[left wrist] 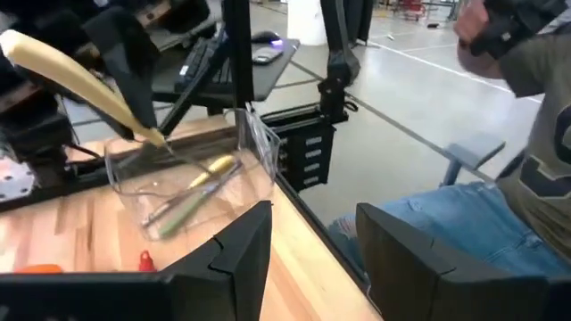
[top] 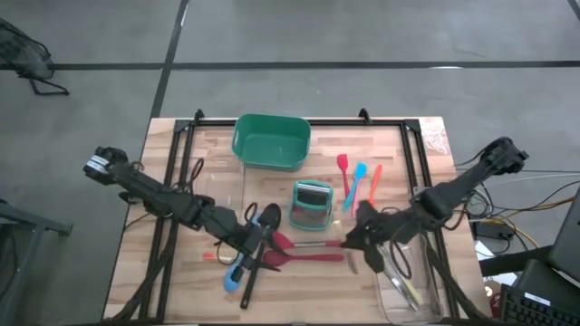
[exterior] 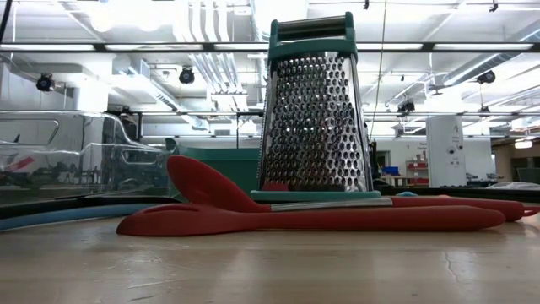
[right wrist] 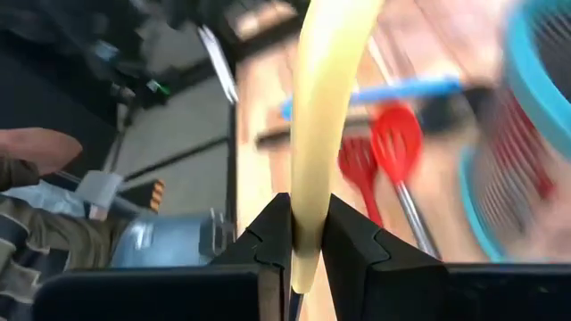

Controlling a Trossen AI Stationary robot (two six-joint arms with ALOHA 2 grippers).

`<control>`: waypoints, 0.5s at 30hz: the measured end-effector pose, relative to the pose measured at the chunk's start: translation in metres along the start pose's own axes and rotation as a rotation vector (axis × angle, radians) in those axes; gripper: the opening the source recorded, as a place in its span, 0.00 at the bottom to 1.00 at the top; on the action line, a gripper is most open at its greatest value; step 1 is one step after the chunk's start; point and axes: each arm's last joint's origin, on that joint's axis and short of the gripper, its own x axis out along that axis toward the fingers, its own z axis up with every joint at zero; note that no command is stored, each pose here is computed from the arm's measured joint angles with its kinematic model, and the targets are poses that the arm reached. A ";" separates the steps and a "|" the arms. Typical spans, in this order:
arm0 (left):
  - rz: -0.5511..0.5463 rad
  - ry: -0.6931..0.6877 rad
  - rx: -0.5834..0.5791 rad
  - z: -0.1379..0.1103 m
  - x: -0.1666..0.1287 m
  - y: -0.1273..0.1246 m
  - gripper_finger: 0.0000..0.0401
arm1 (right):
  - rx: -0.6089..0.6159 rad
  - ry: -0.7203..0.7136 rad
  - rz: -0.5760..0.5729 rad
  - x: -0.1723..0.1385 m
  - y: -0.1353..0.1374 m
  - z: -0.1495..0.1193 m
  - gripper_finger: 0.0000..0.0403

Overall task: Pick & Place Kitchen Items
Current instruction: Put the yellow table knife into the bottom transparent bin

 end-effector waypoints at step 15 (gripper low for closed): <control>0.048 -0.203 0.048 -0.042 -0.003 0.000 0.43 | 0.383 0.353 -0.369 -0.039 0.011 -0.065 0.10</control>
